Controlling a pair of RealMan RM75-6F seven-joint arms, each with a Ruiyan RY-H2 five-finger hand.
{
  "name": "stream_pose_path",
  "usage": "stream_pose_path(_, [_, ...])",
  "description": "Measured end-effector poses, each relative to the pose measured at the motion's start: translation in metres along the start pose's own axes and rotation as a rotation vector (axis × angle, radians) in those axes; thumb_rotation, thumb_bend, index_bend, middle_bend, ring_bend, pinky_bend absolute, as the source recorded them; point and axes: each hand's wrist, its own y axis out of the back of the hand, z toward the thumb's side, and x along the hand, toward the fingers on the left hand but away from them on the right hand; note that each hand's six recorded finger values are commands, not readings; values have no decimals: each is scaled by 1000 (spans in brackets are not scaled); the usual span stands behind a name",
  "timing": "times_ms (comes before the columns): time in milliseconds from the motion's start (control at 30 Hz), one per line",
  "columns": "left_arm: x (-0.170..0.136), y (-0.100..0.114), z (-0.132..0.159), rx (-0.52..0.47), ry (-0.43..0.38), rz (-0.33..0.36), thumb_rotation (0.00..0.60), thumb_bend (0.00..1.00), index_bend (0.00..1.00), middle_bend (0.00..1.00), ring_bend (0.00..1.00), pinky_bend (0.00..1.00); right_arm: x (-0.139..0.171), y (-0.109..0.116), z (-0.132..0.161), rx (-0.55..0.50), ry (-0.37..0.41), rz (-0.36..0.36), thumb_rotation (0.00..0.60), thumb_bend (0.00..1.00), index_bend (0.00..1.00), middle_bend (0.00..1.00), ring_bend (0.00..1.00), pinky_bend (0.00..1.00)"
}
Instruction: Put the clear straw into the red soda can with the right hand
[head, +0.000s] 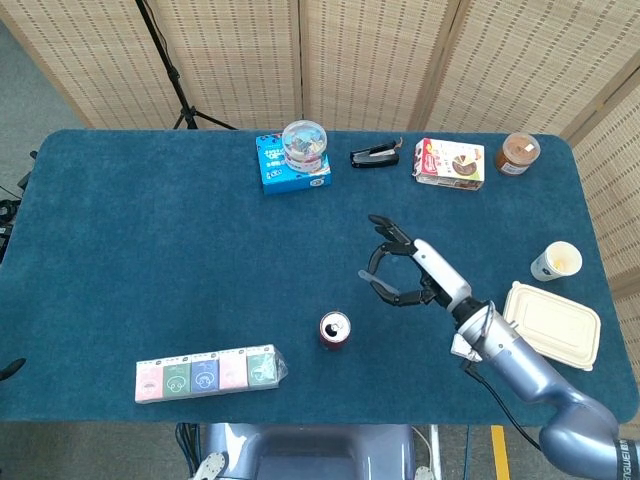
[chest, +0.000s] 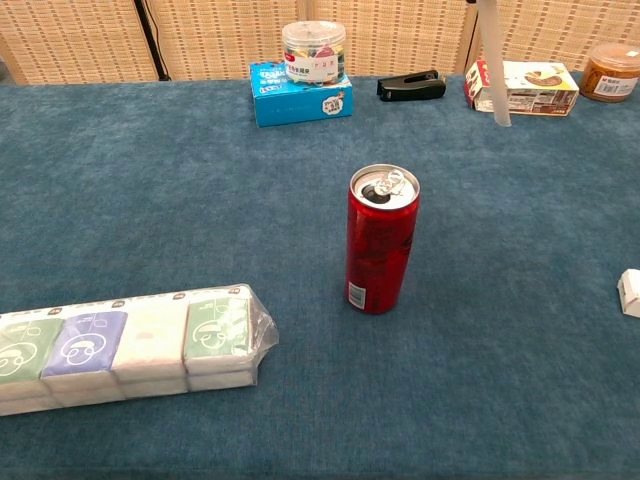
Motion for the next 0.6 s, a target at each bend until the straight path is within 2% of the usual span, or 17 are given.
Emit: stream_pose_path(600, [-1, 6, 3, -12, -24, 13, 600, 0, 0, 0, 0, 0, 14, -20, 22, -220, 52, 90, 600, 621, 561, 0, 0, 0])
